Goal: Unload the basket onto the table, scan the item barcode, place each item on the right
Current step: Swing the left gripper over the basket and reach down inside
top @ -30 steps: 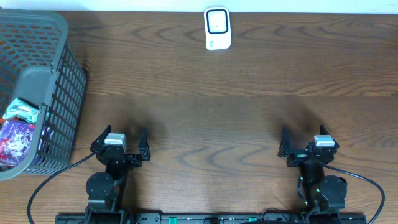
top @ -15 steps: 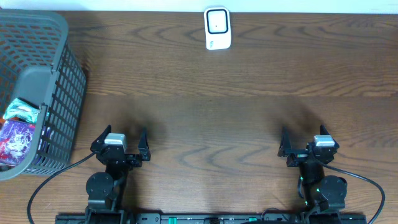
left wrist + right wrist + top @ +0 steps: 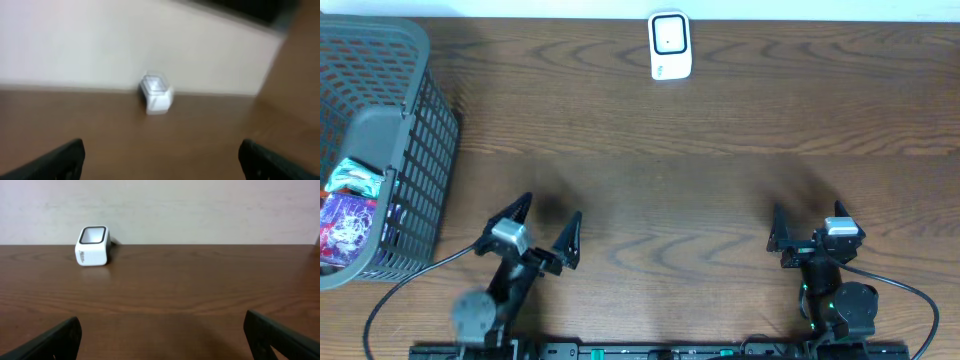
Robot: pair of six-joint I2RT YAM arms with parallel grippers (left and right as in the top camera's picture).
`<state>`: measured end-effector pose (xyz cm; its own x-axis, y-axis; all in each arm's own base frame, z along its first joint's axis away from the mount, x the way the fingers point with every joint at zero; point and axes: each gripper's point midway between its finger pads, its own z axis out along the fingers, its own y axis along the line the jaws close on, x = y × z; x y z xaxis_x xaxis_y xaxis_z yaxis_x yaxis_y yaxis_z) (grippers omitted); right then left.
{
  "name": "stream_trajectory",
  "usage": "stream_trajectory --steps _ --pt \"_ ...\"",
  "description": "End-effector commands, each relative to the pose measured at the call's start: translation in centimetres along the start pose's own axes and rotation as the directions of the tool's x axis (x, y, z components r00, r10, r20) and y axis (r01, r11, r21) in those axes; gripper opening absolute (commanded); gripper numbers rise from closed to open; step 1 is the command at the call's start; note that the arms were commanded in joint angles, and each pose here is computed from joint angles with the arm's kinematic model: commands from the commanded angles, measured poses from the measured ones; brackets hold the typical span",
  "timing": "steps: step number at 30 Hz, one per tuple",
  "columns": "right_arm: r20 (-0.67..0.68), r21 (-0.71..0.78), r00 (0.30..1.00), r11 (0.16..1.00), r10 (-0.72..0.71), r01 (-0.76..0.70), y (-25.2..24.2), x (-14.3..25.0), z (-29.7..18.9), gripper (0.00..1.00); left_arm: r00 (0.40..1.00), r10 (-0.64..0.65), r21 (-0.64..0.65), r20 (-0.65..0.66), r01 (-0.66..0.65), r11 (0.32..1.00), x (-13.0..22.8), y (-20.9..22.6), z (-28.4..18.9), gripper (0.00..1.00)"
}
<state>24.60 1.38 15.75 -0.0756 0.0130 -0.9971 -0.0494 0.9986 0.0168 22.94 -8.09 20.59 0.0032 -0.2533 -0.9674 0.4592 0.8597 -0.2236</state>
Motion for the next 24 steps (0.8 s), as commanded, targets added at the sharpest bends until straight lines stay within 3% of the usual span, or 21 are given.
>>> stream_trajectory --steps 1,6,15,24 --pt "-0.002 -0.008 1.0 1.0 0.01 -0.01 0.2 0.1 0.0 0.99 0.995 0.033 0.202 0.098 -0.052 0.978 -2.7 -3.9 -0.5 0.98" --pt "-0.002 -0.008 1.0 1.0 0.01 -0.01 0.2 0.1 0.0 0.99 0.941 0.111 0.233 0.32 -0.192 0.953 -8.3 -6.1 -2.1 0.98" --pt "-0.002 -0.008 1.0 1.0 0.01 -0.01 0.2 0.1 0.0 1.0 0.879 0.224 0.191 0.422 -0.328 0.925 -14.2 -8.0 -2.8 0.98" --pt "-0.002 -0.008 1.0 1.0 0.01 -0.01 0.2 0.1 0.0 0.99 0.823 0.31 -0.138 0.475 -0.278 0.951 -24.7 -3.9 0.1 0.98"
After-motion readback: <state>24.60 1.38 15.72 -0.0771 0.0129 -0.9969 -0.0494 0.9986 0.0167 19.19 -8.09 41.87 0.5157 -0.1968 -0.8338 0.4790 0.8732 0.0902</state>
